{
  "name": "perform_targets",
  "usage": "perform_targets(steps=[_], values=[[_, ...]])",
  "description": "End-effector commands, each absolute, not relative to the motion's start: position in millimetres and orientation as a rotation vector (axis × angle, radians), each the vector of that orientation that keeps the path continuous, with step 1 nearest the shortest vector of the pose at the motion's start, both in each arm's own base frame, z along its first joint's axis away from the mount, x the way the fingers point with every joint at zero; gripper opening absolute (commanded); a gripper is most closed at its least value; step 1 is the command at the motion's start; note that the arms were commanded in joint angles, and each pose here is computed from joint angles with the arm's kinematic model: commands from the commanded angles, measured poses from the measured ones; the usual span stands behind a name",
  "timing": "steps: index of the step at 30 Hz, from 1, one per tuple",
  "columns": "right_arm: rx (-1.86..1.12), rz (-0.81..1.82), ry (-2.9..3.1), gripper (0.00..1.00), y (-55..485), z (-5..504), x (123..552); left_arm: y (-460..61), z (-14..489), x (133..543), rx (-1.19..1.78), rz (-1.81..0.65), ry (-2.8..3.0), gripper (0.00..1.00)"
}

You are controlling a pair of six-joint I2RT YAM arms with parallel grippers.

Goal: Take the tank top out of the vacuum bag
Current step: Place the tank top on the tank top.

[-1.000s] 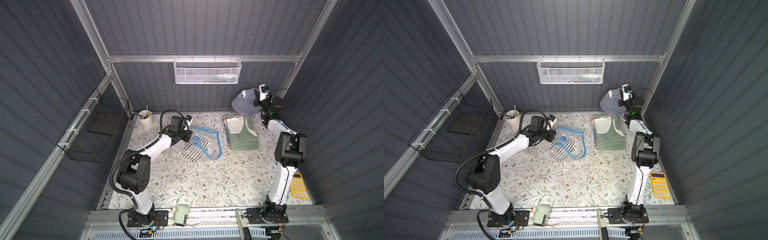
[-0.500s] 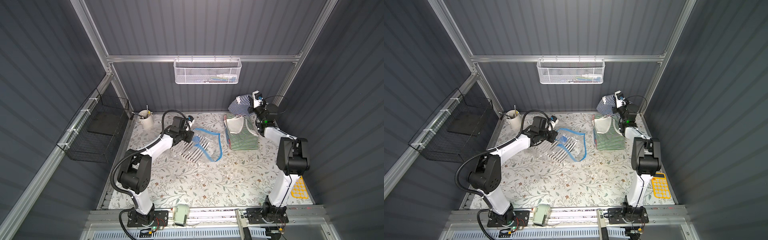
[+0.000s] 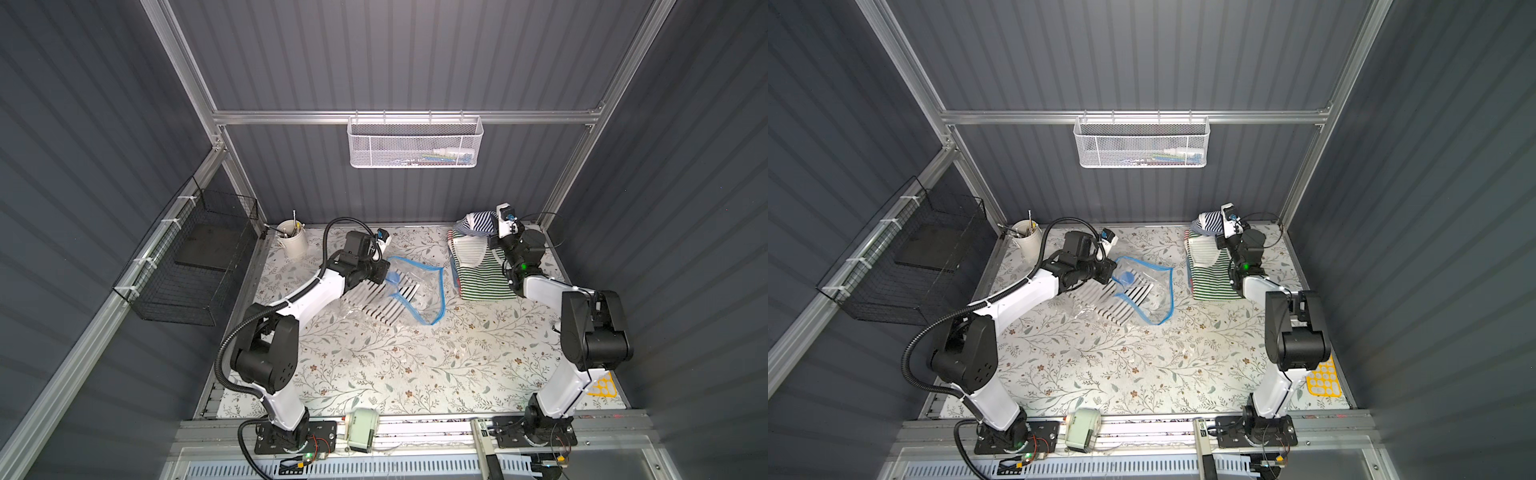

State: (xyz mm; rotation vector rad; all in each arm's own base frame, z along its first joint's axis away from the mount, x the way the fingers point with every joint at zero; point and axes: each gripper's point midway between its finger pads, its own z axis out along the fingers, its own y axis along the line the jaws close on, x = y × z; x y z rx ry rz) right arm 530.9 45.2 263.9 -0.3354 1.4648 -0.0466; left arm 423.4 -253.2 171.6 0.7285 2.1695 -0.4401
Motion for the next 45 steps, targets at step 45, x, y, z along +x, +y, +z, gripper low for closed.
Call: perform_targets(steps=[45], values=[[0.578, 0.791, 2.383, 0.29, 92, 124, 420, -255, 197, 416, 0.735, -0.454, 2.111, 0.0]])
